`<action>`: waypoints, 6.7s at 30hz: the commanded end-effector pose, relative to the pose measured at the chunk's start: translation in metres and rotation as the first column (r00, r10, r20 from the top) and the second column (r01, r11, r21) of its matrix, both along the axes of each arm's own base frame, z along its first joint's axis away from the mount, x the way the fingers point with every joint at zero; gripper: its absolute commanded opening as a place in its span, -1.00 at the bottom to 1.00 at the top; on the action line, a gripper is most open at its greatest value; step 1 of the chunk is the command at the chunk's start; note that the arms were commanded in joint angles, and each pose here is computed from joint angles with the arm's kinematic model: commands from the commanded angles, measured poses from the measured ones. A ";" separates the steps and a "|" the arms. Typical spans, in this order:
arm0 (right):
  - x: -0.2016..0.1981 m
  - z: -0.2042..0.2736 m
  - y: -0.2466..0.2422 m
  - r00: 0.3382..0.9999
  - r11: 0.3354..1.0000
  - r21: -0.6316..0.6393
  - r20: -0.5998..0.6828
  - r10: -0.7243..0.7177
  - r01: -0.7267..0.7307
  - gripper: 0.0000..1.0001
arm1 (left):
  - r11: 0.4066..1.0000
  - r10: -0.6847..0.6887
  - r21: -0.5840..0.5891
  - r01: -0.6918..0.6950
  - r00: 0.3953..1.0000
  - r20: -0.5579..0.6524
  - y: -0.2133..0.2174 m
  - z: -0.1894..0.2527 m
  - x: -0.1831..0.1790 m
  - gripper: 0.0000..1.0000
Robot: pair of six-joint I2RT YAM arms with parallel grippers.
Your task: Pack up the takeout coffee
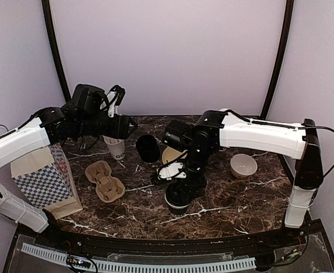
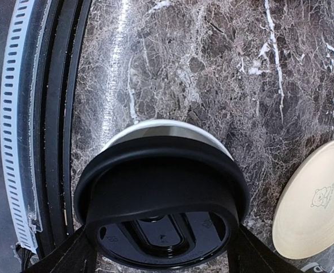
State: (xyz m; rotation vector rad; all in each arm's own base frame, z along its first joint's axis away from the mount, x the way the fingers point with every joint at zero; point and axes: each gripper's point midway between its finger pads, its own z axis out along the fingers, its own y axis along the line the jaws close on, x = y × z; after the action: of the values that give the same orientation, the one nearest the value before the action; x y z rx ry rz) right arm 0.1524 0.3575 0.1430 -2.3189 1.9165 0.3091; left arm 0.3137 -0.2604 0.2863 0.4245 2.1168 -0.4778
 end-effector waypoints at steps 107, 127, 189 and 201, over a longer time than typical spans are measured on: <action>0.046 -0.025 -0.028 0.613 0.796 0.064 -0.676 -0.409 0.602 -0.29 | 0.932 -0.358 -0.204 0.301 0.671 -0.649 -0.109 -0.169 -0.130 -0.19; 0.034 0.001 -0.055 0.766 0.825 0.209 -0.539 -0.351 0.525 0.23 | 0.898 -0.440 -0.227 0.377 0.781 -0.444 -0.122 -0.117 -0.107 0.23; -0.016 -0.022 -0.029 0.691 0.831 0.221 -0.681 -0.243 0.510 0.55 | 0.909 -0.410 -0.302 0.287 0.745 -0.527 -0.115 -0.148 -0.107 -0.05; 0.006 -0.036 -0.008 0.678 0.821 0.151 -0.655 -0.334 0.551 0.54 | 0.920 -0.390 -0.283 0.273 0.719 -0.574 -0.112 -0.171 -0.112 -0.05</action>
State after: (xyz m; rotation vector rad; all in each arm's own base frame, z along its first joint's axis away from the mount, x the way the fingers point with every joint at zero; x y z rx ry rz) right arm 0.1463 0.3412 0.1089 -1.5648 2.3514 1.3835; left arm 0.2029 -0.3721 0.1179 0.6148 2.5984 -1.1362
